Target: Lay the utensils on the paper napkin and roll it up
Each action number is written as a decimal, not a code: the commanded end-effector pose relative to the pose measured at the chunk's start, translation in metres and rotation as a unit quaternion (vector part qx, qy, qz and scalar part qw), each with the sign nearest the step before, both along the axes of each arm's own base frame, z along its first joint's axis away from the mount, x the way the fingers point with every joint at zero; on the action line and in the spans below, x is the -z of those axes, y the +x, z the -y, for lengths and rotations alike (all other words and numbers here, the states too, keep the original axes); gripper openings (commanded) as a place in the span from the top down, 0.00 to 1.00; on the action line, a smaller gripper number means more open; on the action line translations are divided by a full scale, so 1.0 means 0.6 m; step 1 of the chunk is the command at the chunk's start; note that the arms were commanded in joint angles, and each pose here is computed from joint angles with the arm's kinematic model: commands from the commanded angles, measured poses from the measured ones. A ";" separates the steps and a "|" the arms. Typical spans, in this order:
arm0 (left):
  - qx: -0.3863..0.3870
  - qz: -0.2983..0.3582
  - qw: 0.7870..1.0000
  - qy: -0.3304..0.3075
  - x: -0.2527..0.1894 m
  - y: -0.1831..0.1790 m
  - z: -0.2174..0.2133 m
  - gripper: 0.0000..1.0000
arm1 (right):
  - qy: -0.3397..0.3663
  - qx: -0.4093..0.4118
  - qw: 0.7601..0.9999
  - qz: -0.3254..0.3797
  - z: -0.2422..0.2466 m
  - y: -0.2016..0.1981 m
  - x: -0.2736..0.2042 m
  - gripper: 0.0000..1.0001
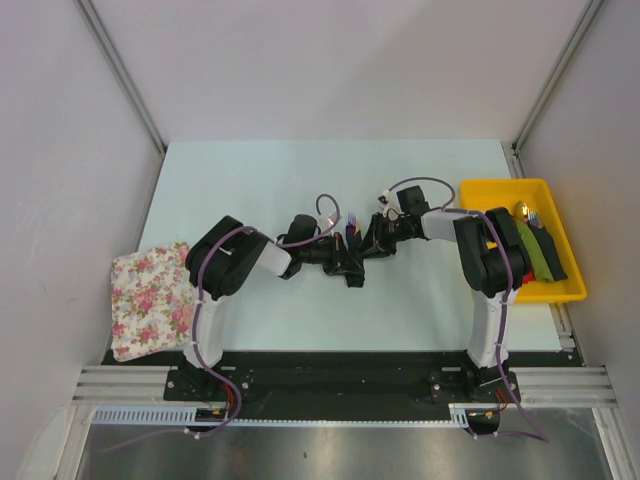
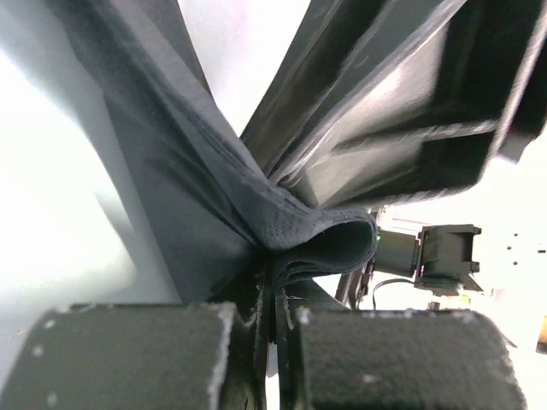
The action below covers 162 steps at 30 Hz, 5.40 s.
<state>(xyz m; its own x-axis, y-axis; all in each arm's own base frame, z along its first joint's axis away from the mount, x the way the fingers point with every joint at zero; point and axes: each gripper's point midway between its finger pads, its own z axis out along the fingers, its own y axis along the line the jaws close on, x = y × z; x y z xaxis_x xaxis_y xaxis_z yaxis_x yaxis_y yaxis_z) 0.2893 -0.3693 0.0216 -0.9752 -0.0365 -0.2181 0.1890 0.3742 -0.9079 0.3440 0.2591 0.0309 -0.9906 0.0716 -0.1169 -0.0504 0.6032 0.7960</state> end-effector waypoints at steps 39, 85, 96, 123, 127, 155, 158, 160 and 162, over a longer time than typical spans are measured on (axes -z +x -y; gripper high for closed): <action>0.061 0.053 0.994 -0.073 -0.092 -0.032 -0.008 0.52 | -0.071 -0.052 0.995 0.038 0.038 0.026 0.033 1.00; 0.031 0.029 0.999 -0.032 -0.052 -0.017 -0.013 0.96 | -0.048 -0.033 0.998 0.007 0.028 0.016 0.051 1.00; 0.035 0.002 0.999 -0.001 -0.004 -0.031 -0.008 0.98 | -0.045 -0.032 0.998 0.009 0.025 0.019 0.046 1.00; 0.030 -0.029 0.999 0.023 0.043 -0.038 -0.039 0.97 | -0.040 -0.054 0.997 0.037 0.038 0.052 0.013 0.50; 0.029 -0.029 0.999 0.007 0.031 -0.037 -0.042 0.97 | -0.051 -0.060 0.996 0.034 0.041 0.048 0.039 0.69; 0.051 0.037 0.998 0.025 -0.043 -0.007 -0.003 0.74 | -0.035 -0.040 0.999 0.000 0.014 0.036 0.061 1.00; 0.062 0.010 0.997 0.041 -0.013 -0.025 -0.016 0.81 | -0.035 -0.040 0.999 0.000 0.013 0.036 0.059 1.00; 0.060 -0.012 0.997 0.054 0.013 -0.028 -0.030 0.84 | -0.033 -0.041 0.999 -0.002 0.011 0.035 0.057 1.00; 0.053 -0.037 0.996 0.058 0.033 -0.032 -0.047 0.89 | -0.032 -0.041 0.999 0.002 0.011 0.037 0.053 1.00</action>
